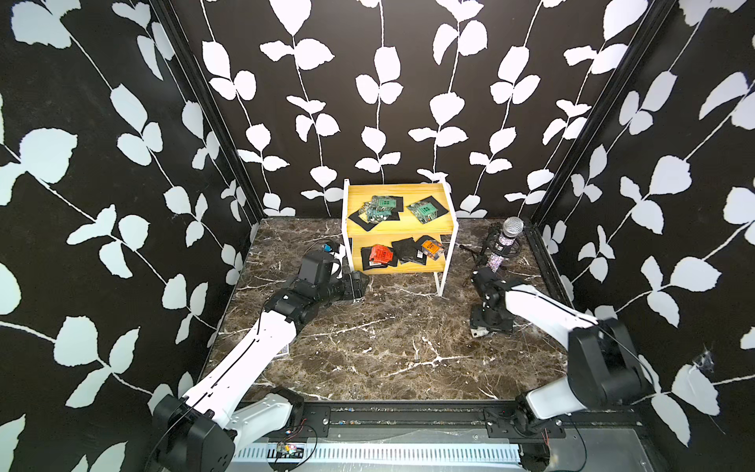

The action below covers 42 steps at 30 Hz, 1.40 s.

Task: Remove the tea bags from the shelf
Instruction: Place the tea bag at the center of the board.

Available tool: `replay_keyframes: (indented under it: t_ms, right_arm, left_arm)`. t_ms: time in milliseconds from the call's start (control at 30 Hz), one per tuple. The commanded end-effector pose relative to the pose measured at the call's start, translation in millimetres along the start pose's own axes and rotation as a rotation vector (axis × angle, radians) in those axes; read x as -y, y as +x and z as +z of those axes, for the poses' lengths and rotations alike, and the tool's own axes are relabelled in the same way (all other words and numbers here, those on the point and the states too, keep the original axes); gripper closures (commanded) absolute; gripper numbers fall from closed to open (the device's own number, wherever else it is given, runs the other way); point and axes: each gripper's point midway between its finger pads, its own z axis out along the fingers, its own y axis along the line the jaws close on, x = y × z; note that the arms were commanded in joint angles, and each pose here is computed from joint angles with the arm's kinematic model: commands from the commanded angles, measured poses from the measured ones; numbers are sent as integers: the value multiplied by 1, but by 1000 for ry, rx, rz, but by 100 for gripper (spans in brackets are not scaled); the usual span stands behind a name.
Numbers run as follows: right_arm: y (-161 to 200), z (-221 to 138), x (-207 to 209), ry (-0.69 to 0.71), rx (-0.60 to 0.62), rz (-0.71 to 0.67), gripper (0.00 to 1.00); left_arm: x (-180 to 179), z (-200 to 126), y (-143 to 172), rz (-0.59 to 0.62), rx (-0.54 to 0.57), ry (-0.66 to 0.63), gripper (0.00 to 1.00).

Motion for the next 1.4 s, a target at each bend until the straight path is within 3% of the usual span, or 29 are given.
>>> replay_keyframes:
  t_ms: [0,200,433,533,700,933,1100,1133,1167,1367]
  right_arm:
    - [-1,-3,8,126,-24,-88,26]
    - [-11,-5,-2,210,-3,-192,17]
    - [-15,-8,-6,253,19,-242,13]
    - [-14,-14,-15,178,46,-236,13]
    - [-4,-22,-61,-96,28,-259,17]
    - [-17,-64,-54,-97,171,-258,15]
    - [-23,-104,-54,-171,265,-257,13]
    - [-25,-109,-53,-176,280,-256,3]
    - [-26,-114,-52,-175,294,-255,1]
    - [-25,-108,-52,-164,276,-260,7]
  left_arm:
    - [10,-4,-13,23,43,25,28]
    - [8,-4,-13,25,45,20,28]
    - [7,-2,-10,22,39,19,28]
    - [8,-2,-10,20,38,25,28]
    - [10,-3,-11,20,35,34,28]
    - [14,-2,-10,20,29,48,29]
    - [14,0,-9,14,26,48,29]
    - [14,0,-9,13,26,49,29]
    - [15,0,-9,14,26,51,29]
    - [18,4,-10,17,21,59,29]
